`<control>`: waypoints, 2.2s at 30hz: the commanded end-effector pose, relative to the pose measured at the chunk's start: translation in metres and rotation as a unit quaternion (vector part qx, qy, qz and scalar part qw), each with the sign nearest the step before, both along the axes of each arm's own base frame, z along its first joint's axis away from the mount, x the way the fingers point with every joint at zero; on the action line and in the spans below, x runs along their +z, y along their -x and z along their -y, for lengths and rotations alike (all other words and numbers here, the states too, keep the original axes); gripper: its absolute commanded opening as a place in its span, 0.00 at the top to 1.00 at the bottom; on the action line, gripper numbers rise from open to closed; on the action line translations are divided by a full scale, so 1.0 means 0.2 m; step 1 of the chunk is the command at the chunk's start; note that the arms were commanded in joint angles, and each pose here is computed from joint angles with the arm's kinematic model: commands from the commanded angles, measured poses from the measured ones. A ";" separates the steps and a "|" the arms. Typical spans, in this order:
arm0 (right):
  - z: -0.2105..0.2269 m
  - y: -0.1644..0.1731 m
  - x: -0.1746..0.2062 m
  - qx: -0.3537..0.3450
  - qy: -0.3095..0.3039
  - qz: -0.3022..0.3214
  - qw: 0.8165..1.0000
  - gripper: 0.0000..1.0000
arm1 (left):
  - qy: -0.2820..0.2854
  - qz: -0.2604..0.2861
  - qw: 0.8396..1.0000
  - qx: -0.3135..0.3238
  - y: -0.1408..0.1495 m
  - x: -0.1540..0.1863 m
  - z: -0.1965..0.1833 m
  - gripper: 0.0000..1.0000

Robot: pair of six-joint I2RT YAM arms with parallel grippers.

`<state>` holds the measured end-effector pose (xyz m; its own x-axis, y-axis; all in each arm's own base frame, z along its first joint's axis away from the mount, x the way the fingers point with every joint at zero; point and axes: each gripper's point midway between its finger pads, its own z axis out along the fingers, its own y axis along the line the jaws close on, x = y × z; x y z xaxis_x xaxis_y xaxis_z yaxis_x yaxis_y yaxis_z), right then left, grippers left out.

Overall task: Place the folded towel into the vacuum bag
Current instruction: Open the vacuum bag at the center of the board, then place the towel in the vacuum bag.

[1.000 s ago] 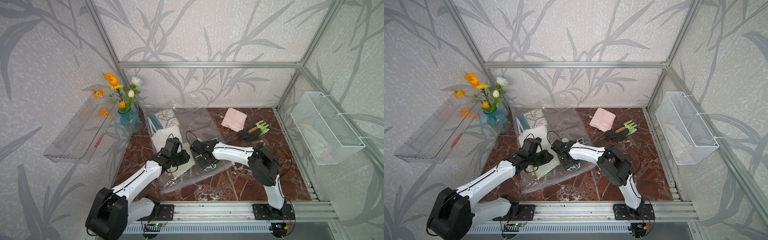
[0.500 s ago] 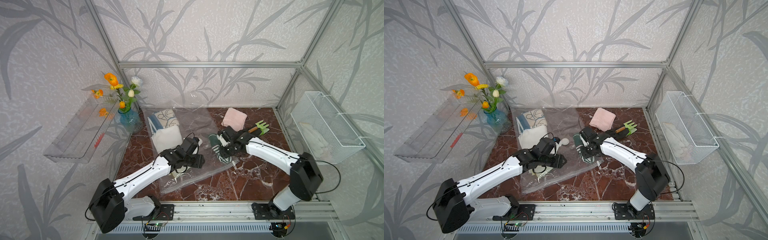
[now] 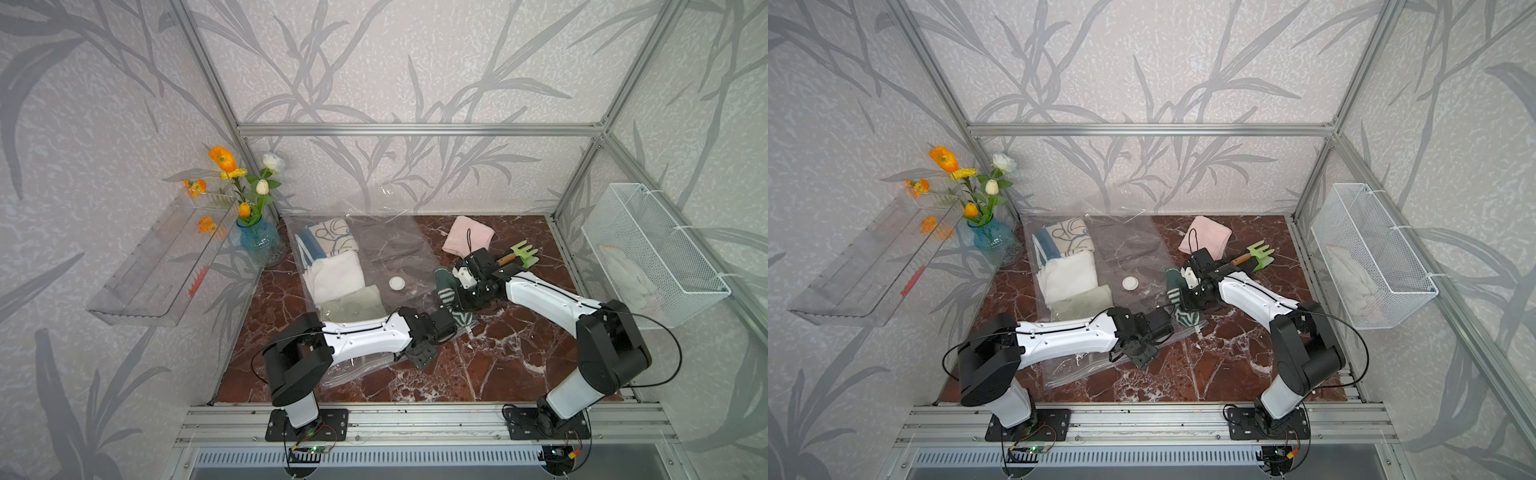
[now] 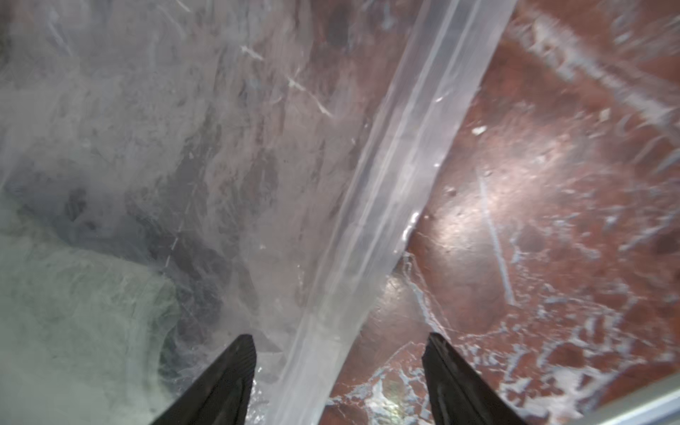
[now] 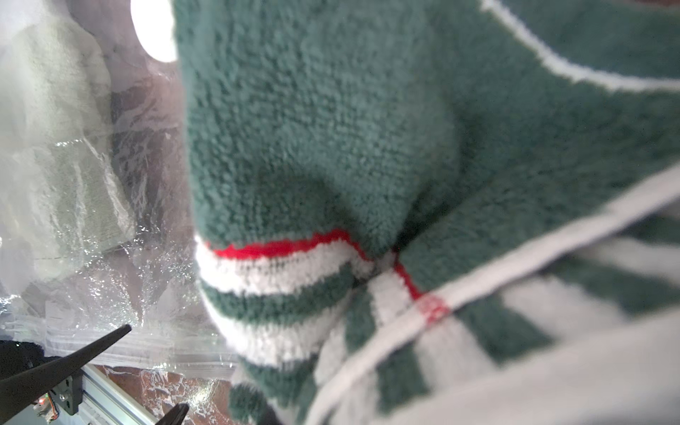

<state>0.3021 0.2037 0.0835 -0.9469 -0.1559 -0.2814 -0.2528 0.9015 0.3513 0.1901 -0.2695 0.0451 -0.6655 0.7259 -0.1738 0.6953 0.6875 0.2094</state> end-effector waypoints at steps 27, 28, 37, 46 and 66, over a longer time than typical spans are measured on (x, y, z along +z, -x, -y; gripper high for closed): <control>-0.20 0.82 0.14 0.231 -0.025 0.102 0.967 1.00 | 0.189 0.087 0.971 0.122 -0.46 0.55 0.07 0.99; -0.23 0.81 0.14 0.240 -0.024 0.106 0.965 1.00 | 0.197 0.087 0.969 0.124 -0.46 0.56 0.07 0.99; -0.44 0.64 0.10 0.296 0.017 0.152 0.943 1.00 | 0.228 0.091 0.959 0.144 -0.48 0.61 0.05 0.97; -0.41 0.42 0.04 0.244 0.042 0.154 0.957 1.00 | 0.262 0.080 0.951 0.145 -0.47 0.61 0.08 0.96; -0.30 0.39 -0.05 0.167 0.014 0.069 0.983 1.00 | 0.291 0.102 0.937 0.163 -0.50 0.65 0.05 0.95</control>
